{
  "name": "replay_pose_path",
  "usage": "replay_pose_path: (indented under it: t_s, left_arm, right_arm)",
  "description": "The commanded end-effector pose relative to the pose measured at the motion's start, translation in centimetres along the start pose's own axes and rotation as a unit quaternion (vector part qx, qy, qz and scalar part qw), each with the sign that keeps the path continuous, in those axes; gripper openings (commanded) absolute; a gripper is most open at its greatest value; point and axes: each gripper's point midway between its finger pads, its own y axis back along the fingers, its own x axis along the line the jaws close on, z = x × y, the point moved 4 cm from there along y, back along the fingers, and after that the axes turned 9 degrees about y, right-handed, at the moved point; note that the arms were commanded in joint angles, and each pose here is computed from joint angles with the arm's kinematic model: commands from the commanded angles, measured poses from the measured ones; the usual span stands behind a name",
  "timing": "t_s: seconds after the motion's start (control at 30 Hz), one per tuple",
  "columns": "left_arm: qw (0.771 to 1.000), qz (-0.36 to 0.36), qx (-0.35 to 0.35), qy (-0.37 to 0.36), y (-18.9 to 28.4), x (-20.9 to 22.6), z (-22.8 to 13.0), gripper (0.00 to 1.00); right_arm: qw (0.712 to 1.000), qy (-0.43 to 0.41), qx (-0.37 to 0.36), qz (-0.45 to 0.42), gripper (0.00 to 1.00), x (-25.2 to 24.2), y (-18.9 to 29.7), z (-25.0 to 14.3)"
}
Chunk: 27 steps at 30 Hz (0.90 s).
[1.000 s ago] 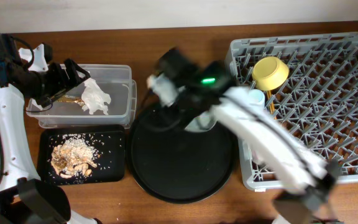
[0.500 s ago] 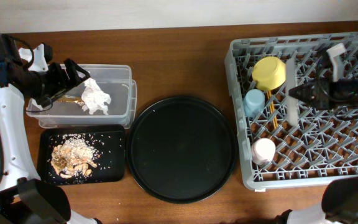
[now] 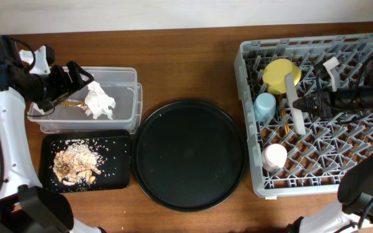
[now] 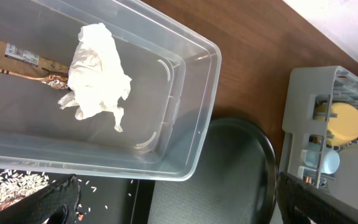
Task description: Sort waste into correct bins and load items into the dishwasher rack
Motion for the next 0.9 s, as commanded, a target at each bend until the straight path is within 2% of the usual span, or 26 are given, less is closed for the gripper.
replay_pose_path:
  t_s: [0.0,0.07,0.17,0.27,0.4,0.5,0.57,0.6,0.63,0.67,0.73,0.87]
  left_arm:
    - [1.0,-0.001,-0.003,0.002,0.2,0.1,0.1,0.99]
    - [1.0,-0.001,-0.003,0.002,0.2,0.1,0.1,0.99]
    - [1.0,-0.001,-0.003,0.002,0.2,0.1,0.1,0.99]
    - [1.0,-0.001,-0.003,0.002,0.2,0.1,0.1,0.99]
    - [1.0,-0.001,-0.003,0.002,0.2,0.1,0.1,0.99]
    - [1.0,-0.001,-0.003,0.002,0.2,0.1,0.1,0.99]
    - [1.0,-0.001,-0.003,0.002,0.2,0.1,0.1,0.99]
    - [1.0,-0.001,-0.003,0.002,0.2,0.1,0.1,0.99]
    - [1.0,-0.001,-0.003,0.002,0.2,0.1,0.1,0.99]
    - [1.0,-0.001,-0.003,0.002,0.2,0.1,0.1,0.99]
    - [1.0,-0.001,-0.003,0.002,0.2,0.1,0.1,0.99]
    - [1.0,-0.001,-0.003,0.002,0.2,0.1,0.1,0.99]
  right_arm:
    - [1.0,0.002,0.002,-0.002,0.18,-0.4,-0.1,-0.2]
    - [1.0,0.003,0.002,-0.002,0.39,-0.4,-0.1,-0.2]
    - [1.0,-0.004,-0.001,-0.008,0.53,-0.7,-0.1,0.0]
    - [0.999,-0.031,-0.011,-0.034,0.55,-1.9,0.0,0.6]
    - [0.979,-0.136,-0.018,-0.151,0.61,-6.1,1.0,1.5]
    - [0.965,-0.156,-0.095,-0.188,0.61,-6.0,3.9,6.4]
    - [0.966,-0.107,-0.111,-0.209,0.61,-3.2,5.0,10.4]
    - [0.959,-0.087,-0.094,-0.252,0.61,-1.7,5.3,11.8]
    - [0.951,-0.075,-0.08,-0.29,0.76,-0.6,5.6,12.6]
    - [0.94,-0.049,-0.063,-0.332,0.99,1.2,5.7,13.7]
    - [0.937,0.007,-0.066,-0.342,0.98,4.8,4.5,16.2]
    - [0.949,0.051,-0.05,-0.306,0.99,8.1,0.9,17.2]
